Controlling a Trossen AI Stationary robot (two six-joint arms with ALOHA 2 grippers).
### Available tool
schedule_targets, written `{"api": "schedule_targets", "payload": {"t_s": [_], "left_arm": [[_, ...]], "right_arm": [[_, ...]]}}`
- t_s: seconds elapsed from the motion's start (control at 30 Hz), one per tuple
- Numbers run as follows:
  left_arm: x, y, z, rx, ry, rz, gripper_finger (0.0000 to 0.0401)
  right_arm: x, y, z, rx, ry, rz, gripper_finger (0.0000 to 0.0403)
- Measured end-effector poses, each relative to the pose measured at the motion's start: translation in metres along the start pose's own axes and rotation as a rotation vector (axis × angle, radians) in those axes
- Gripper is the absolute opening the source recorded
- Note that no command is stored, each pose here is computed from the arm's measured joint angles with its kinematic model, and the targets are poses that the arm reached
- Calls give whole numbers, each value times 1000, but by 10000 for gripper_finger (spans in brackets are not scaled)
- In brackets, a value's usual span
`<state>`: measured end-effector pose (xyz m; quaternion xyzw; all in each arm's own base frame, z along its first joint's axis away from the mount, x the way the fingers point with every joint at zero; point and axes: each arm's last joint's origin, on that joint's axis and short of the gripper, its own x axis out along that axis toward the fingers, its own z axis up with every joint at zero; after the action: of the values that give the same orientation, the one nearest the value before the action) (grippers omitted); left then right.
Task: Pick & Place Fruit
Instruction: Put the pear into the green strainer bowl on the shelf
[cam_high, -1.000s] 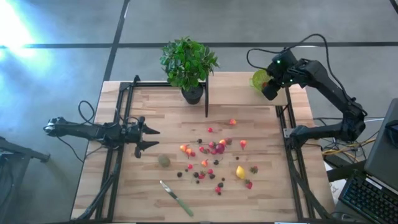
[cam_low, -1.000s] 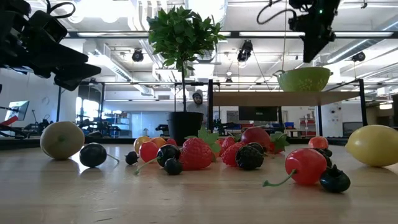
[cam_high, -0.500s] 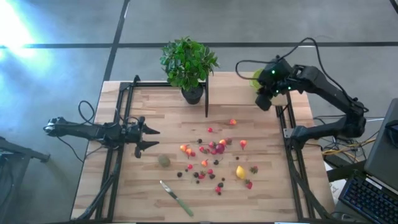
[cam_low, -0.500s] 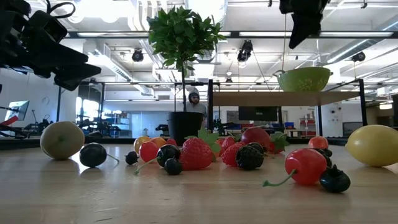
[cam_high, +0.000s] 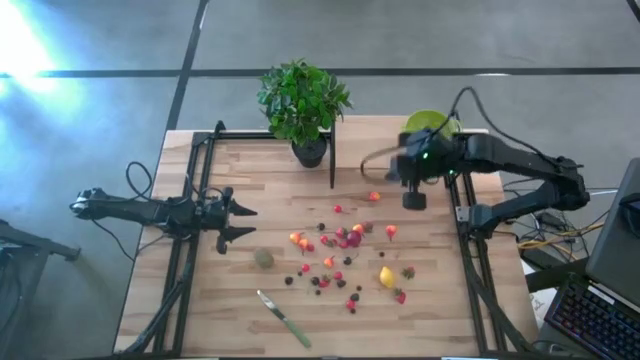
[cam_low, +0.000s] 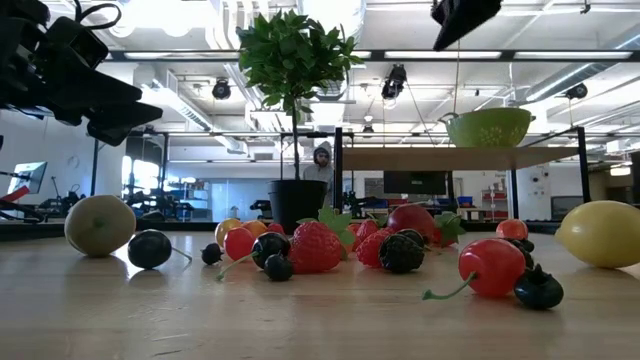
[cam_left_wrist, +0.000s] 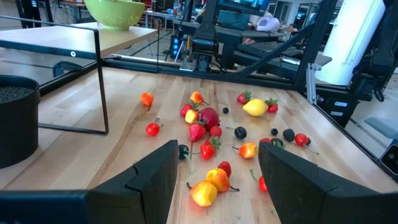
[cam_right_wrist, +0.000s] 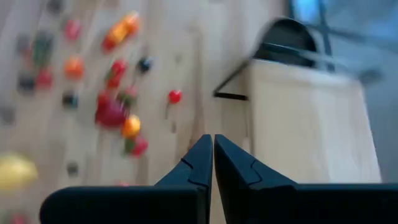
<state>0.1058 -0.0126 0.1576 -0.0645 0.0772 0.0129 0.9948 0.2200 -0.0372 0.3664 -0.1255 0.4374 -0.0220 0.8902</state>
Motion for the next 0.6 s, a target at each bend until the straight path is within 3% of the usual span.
{"api": "schedule_targets", "payload": {"t_s": [0.1, 0.17, 0.37, 0.6], "left_arm": [[0, 0, 0, 0, 0, 0, 229], [0, 0, 0, 0, 0, 0, 229], [0, 0, 0, 0, 0, 0, 229], [0, 0, 0, 0, 0, 0, 229]], "right_arm": [[15, 12, 1, -238, 35, 50, 13], [26, 18, 3, -330, 64, 78, 13], [68, 22, 7, -401, 200, 91, 31], [121, 24, 4, -483, 413, 61, 96]]}}
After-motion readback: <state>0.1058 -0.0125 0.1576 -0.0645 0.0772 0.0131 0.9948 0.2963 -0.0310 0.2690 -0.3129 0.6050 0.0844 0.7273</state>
